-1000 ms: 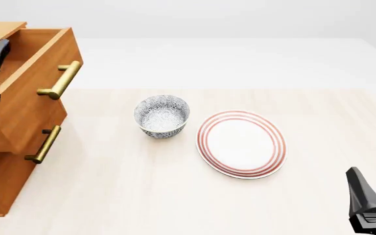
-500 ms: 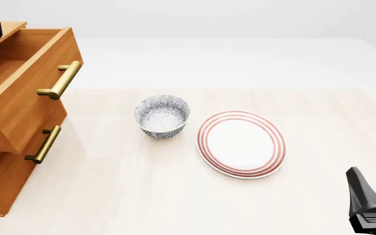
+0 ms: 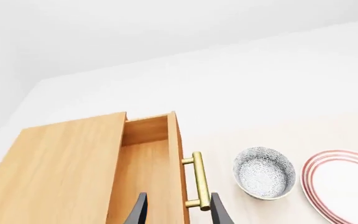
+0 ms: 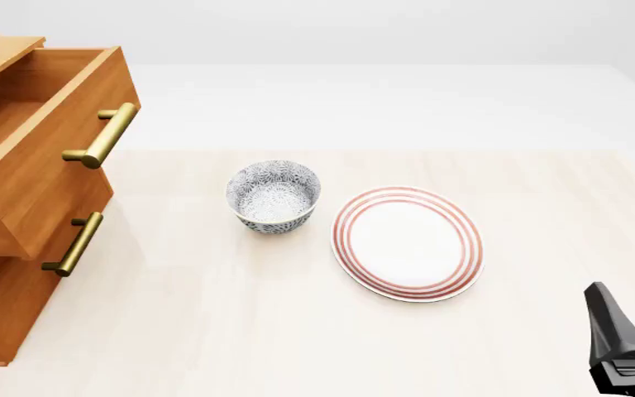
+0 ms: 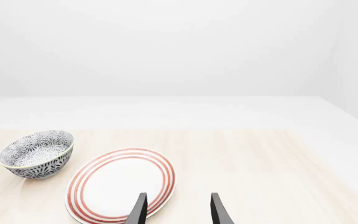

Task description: Open the top drawer of the cabinet.

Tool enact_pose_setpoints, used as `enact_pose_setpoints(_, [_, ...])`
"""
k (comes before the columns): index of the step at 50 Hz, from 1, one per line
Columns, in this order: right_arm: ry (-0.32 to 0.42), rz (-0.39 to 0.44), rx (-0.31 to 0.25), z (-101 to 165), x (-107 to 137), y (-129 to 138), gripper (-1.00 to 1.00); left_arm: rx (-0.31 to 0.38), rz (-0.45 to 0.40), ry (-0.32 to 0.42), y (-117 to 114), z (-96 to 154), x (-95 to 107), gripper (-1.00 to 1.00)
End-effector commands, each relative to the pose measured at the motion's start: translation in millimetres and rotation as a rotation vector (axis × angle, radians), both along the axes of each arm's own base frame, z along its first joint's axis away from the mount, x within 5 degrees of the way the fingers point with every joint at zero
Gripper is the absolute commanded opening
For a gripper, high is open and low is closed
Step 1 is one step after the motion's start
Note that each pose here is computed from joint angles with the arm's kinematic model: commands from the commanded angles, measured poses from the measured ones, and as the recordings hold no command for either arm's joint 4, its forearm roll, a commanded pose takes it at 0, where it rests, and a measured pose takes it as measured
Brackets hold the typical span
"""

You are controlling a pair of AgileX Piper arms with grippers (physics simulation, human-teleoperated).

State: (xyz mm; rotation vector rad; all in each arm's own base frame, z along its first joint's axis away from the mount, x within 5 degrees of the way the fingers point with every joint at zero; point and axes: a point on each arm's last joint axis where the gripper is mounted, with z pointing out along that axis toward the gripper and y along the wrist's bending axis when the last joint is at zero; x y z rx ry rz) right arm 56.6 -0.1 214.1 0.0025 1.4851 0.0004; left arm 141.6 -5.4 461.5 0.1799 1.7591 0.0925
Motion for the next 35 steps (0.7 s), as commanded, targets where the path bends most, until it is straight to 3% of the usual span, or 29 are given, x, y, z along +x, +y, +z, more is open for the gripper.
enact_pose_setpoints(1, [0.0, 0.0, 0.0, 0.0, 0.0, 0.0, 1.0, -0.031, 0.024, 0.078, 2.4, 6.4, -2.0, 1.0])
enact_pose_setpoints(10, [0.0, 0.0, 0.0, 0.0, 0.0, 0.0, 1.0, -0.051, 0.018, 0.122, 0.3, 8.0, 4.8, 1.0])
enact_pose_setpoints(12, [0.0, 0.0, 0.0, 0.0, 0.0, 0.0, 1.0, -0.08, -0.015, 0.14, -6.5, 8.4, 11.7, 1.0])
enact_pose_setpoints(13, [0.0, 0.0, 0.0, 0.0, 0.0, 0.0, 1.0, -0.058, 0.003, 0.147, -2.6, 7.8, 9.6, 1.0])
enact_pose_setpoints(35, [0.0, 0.0, 0.0, 0.0, 0.0, 0.0, 1.0, -0.108, 0.0, 0.235, -6.6, -4.1, 14.4, 1.0])
